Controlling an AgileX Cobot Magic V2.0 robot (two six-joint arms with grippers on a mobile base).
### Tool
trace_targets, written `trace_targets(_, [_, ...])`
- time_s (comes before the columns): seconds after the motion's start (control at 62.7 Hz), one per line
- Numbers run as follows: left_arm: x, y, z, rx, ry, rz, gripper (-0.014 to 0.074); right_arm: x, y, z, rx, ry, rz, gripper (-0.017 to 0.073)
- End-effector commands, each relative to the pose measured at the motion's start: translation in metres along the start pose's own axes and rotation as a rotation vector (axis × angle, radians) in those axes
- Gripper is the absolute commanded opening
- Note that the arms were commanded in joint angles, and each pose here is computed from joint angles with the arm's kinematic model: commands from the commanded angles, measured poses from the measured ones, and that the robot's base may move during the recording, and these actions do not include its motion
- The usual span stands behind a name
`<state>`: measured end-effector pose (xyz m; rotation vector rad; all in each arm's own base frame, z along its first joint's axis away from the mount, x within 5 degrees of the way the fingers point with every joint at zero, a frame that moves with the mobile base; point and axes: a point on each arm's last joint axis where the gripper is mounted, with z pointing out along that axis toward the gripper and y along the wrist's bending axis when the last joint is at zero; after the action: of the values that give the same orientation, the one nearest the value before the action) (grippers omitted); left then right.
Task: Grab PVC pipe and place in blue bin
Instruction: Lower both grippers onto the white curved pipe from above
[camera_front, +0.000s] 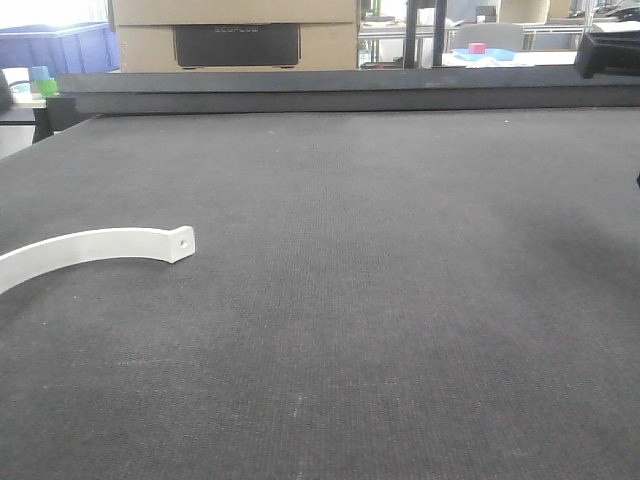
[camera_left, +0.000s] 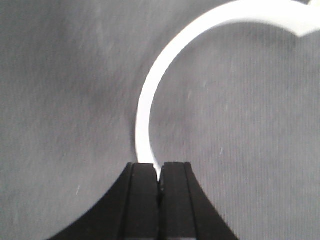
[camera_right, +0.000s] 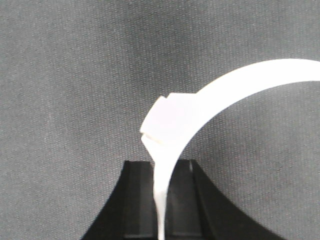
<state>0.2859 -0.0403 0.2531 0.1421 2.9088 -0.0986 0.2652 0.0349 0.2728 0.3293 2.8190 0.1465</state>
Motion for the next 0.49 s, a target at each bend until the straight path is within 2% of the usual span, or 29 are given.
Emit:
trace_targets(0.0, [-0.008, -0.001, 0.007, -0.012, 0.004, 0.010, -0.0111, -0.002, 0.000, -0.005, -0.003, -0.031, -0.017, -0.0168])
trace_targets(0.303, [-0.018, -0.001, 0.019, -0.014, -0.045, 0.010, -0.0111, -0.002, 0.000, -0.005, -0.002, -0.029, -0.026, -0.0168])
trace_targets(0.351, [-0.018, 0.000, 0.021, -0.023, -0.038, 0.023, -0.0106, -0.002, 0.000, -0.005, -0.002, -0.029, -0.027, -0.0168])
trace_targets(0.399, [-0.018, 0.001, 0.023, -0.033, -0.034, 0.031, -0.0078, -0.002, 0.000, -0.005, -0.002, -0.029, -0.034, -0.0168])
trace_targets(0.478, [-0.019, 0.002, 0.024, -0.040, -0.038, 0.036, 0.0022, -0.001, 0.000, -0.005, -0.001, -0.027, -0.033, -0.0168])
